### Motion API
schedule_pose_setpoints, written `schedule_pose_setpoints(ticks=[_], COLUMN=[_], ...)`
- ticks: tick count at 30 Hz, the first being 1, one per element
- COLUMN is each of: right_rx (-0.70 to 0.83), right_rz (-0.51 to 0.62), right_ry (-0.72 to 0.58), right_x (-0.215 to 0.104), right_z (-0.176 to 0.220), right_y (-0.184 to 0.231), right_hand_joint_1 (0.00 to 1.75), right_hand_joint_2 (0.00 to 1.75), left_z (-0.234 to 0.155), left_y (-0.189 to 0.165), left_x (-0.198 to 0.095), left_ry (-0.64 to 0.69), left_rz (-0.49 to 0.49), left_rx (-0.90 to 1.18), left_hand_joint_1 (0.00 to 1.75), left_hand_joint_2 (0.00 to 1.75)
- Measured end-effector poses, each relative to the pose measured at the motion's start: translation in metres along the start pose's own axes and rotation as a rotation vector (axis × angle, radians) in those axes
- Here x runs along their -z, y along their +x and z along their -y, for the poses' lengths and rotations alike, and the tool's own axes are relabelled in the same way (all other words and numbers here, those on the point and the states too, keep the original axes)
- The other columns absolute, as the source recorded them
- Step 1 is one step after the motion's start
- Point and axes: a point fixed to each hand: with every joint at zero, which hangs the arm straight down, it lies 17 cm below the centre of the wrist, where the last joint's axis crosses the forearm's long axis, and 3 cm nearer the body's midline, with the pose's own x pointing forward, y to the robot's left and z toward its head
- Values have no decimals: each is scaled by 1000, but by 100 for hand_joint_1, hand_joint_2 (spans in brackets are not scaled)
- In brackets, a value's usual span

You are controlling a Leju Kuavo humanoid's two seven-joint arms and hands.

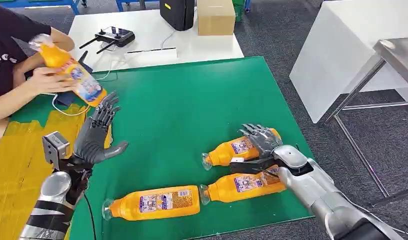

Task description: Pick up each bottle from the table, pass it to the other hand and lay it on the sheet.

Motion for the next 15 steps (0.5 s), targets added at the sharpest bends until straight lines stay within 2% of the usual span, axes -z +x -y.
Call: schedule_pose_setpoints(ticks=[1,2,3,4,14,15], right_rx=[-15,-30,-42,-51,-70,-69], right_rz=[-5,-10,-17,-21,-31,-32], right_ry=[3,8,11,14,54,57], right_x=[2,4,5,6,10,11], right_z=[0,0,-1,-3,-13,-13], right_y=[0,-1,-1,-1,2,2], right_hand_joint_1=[45,106,133,138,138,143], right_hand_joint_2=[175,175,175,175,175,175], left_z=[0,1,1,2,3,3], left_y=[0,0,0,0,1,1], left_x=[0,0,1,1,1,1], left_ry=[0,0,0,1,1,1], left_rz=[0,0,0,0,1,1], left_rx=[-1,-2,-3,-4,-8,-8], left_hand_joint_1=[0,0,0,0,0,0], left_hand_joint_2=[175,175,175,175,175,175])
